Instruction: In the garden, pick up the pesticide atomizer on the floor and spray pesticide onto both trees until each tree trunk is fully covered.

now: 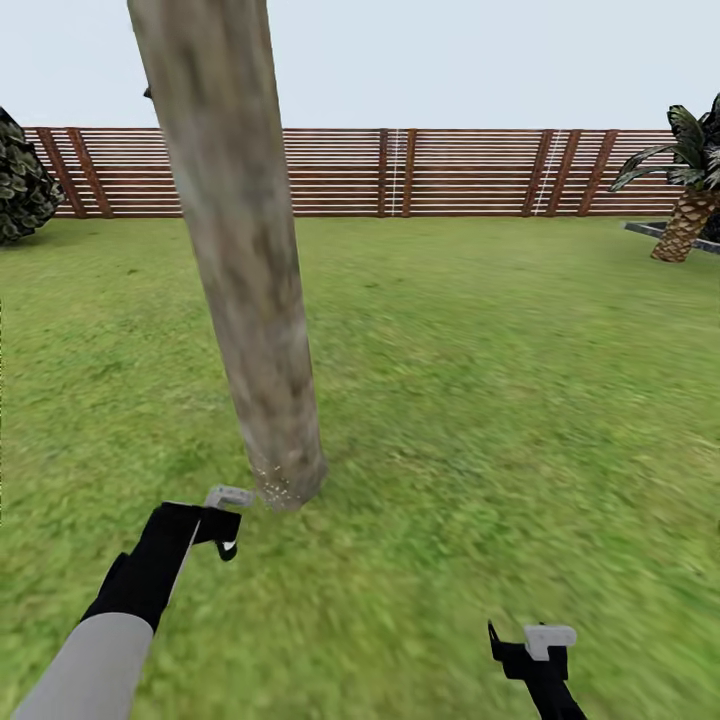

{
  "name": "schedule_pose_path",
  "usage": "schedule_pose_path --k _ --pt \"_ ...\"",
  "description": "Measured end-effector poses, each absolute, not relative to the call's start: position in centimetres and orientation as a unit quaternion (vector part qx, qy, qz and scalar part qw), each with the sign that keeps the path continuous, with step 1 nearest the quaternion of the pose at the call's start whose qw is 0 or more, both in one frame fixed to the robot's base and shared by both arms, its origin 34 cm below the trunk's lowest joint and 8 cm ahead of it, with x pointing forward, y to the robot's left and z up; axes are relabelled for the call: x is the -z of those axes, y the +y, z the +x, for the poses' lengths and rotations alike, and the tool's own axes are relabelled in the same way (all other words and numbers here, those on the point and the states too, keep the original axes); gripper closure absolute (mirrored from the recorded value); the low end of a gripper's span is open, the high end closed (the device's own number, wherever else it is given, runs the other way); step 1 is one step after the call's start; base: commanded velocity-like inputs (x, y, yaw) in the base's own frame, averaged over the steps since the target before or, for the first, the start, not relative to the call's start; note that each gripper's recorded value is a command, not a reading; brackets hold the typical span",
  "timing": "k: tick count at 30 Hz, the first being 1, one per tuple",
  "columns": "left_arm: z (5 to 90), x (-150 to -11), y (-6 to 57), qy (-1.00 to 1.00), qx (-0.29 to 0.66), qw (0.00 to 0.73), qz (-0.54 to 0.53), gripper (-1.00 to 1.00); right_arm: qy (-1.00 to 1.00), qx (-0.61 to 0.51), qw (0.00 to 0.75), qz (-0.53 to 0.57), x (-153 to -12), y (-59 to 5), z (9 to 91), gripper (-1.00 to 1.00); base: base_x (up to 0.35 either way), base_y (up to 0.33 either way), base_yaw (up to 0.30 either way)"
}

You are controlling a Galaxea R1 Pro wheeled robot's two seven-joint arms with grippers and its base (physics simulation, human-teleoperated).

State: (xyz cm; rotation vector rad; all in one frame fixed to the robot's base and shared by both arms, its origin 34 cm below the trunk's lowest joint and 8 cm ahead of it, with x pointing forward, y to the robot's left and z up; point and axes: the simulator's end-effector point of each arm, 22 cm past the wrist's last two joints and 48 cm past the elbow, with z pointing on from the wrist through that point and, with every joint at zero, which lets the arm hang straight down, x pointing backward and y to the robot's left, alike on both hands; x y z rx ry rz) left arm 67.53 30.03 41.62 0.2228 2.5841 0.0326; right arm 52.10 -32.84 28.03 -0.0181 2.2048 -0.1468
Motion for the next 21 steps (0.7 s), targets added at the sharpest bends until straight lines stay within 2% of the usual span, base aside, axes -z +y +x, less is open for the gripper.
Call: schedule_pose_path --k 3,7,14,18,21 --pt "68.0 -42.3 27.0 0.957 0.009 0.279 0.084 1.0 0.891 0.059 0.449 -0.007 -28.0 -32.8 52.1 -1.0 -0.248 0.0 0.0" --pt "69.0 -43.5 24.5 0.952 0.022 0.292 0.09 1.0 0.892 0.059 0.449 -0.007 -28.0 -32.8 52.0 -1.0 -0.057 0.0 0.0" --pt "71.2 -46.8 29.2 0.954 -0.013 0.291 0.066 1.0 0.891 0.059 0.449 -0.007 -28.0 -32.8 52.1 -1.0 -0.003 0.0 0.0" --pt "71.9 -48.3 24.1 0.95 0.016 0.299 0.087 1.0 0.891 0.059 0.449 -0.007 -28.0 -32.8 52.1 -1.0 0.0 0.0 0.0" --pt "72.7 -50.4 24.1 0.949 0.008 0.303 0.083 1.0 0.891 0.059 0.449 -0.007 -28.0 -32.8 52.1 -1.0 0.0 0.0 0.0"
